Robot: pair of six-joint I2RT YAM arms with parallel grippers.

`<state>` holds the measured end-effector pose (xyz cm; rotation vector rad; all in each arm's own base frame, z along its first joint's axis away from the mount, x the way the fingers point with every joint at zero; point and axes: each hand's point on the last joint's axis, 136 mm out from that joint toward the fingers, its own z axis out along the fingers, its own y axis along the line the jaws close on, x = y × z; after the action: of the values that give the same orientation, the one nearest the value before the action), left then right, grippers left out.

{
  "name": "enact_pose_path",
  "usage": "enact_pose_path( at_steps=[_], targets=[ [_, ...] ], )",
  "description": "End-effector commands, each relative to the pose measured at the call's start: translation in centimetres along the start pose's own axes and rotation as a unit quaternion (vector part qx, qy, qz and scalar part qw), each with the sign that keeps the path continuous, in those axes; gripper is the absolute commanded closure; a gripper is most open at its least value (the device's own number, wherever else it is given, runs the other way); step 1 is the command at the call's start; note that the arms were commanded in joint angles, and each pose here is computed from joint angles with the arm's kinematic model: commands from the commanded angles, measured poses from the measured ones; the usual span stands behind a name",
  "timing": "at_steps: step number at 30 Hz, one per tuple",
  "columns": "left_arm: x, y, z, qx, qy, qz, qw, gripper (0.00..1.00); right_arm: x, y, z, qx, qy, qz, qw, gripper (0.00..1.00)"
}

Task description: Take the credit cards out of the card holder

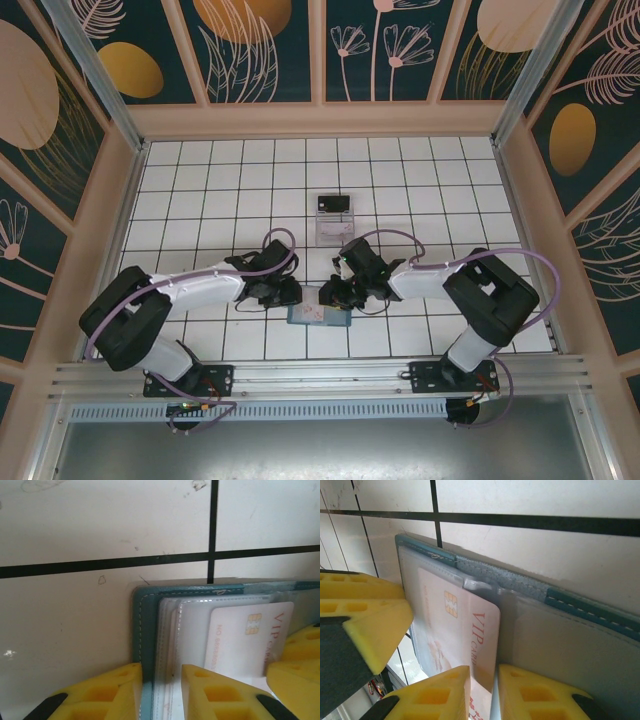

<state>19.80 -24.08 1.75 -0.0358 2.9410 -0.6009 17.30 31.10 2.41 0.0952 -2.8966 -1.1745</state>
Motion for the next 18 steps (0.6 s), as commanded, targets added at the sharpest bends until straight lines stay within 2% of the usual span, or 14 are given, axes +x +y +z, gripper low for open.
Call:
enact_pose_path(
  at_steps=[1, 12, 18],
  targets=[
    [0.68, 0.57, 0.87, -0.022, 0.017, 0.007, 1.000, 0.76, 0.00, -0.52, 0.47, 0.005, 0.007, 0.009, 1.000, 0.77],
    [1.48, 1.41, 1.76, -0.037, 0.030, 0.008, 0.999, 0.80, -0.06, -0.26, 0.90, -0.009, 0.010, 0.013, 1.000, 0.78],
    [1.44, 1.53, 1.66, -0.040, 0.028, 0.008, 0.999, 0.80, -0.11, -0.79, 0.90, 0.004, 0.007, 0.016, 1.000, 0.86]
  ],
)
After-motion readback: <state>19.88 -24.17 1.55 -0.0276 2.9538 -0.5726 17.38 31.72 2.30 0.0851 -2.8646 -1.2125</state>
